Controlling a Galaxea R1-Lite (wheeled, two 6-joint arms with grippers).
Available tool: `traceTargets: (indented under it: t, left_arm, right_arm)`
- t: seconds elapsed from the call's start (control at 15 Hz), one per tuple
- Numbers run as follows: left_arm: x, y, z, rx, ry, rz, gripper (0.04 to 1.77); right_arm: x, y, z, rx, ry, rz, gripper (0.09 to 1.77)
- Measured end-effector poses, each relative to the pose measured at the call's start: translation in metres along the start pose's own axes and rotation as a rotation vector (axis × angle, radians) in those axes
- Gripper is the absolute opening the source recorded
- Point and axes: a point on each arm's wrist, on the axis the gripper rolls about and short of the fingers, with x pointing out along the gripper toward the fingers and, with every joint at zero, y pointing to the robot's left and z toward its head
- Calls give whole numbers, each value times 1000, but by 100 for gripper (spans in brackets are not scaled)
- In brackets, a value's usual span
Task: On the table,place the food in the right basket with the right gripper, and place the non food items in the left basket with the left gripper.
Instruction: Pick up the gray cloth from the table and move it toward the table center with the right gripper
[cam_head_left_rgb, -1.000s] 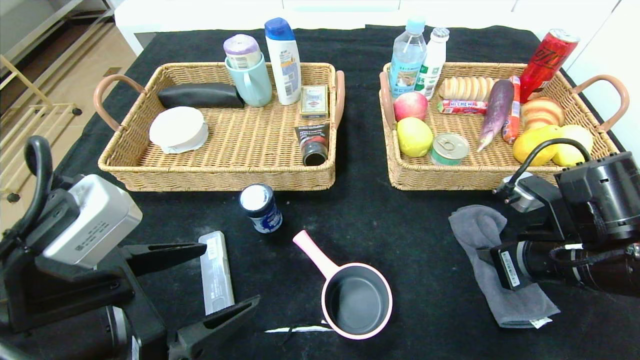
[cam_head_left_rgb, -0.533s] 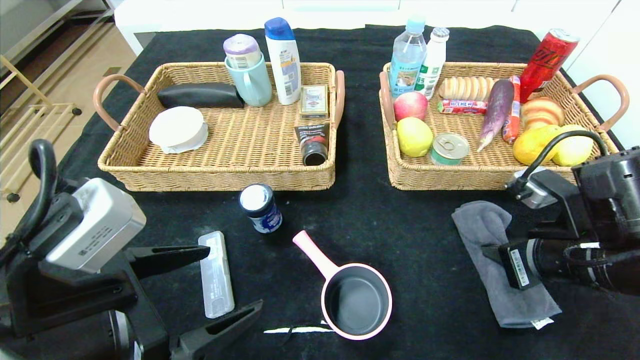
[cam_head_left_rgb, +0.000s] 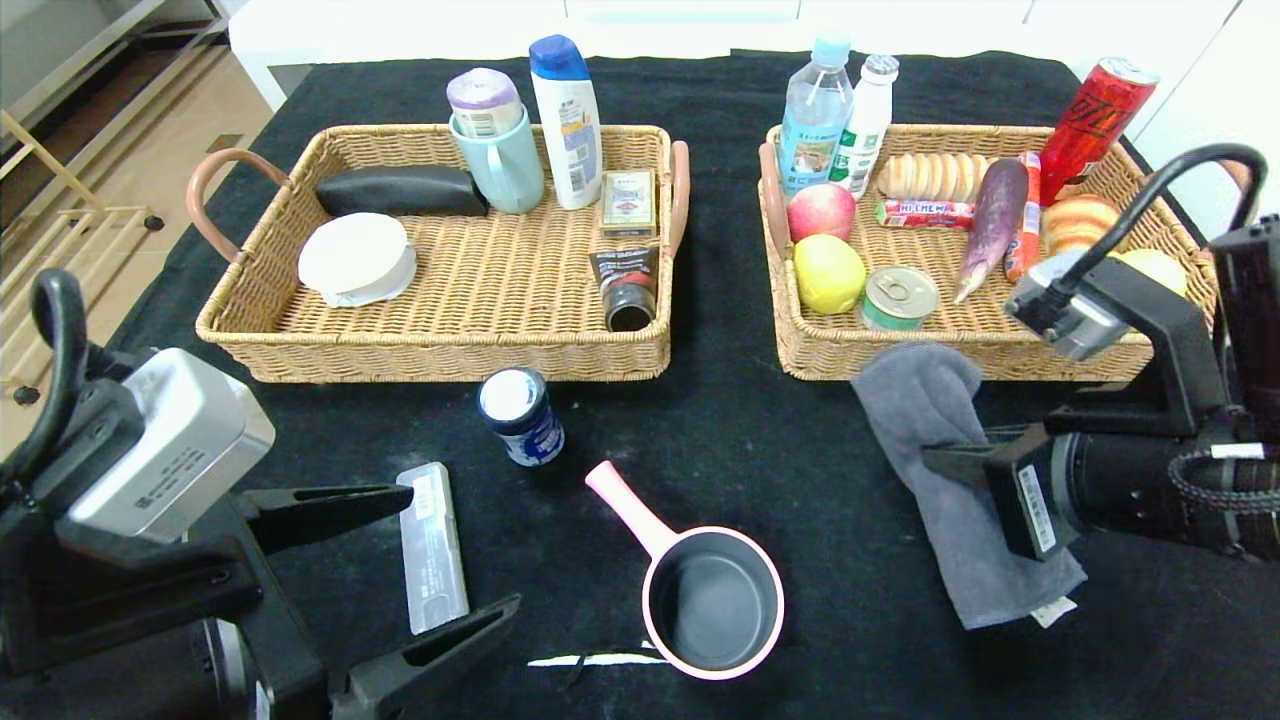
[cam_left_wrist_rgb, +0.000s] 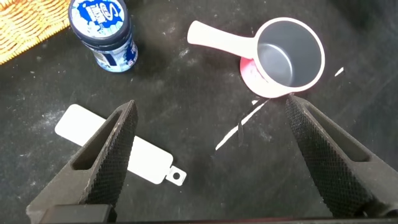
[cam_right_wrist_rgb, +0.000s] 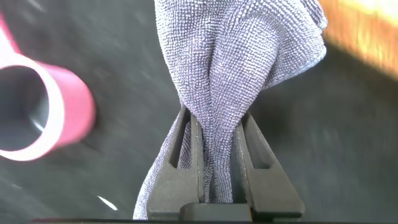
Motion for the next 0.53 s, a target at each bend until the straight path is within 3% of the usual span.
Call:
traceTargets:
  t: [0.33, 0.53]
  left_arm:
    - [-6, 1, 4, 1, -30, 3, 172]
    - [-9, 1, 4, 3, -39, 5, 172]
  right_arm:
    - [30, 33, 41, -60, -63, 83, 35]
    - [53, 52, 53, -89, -69, 115, 35]
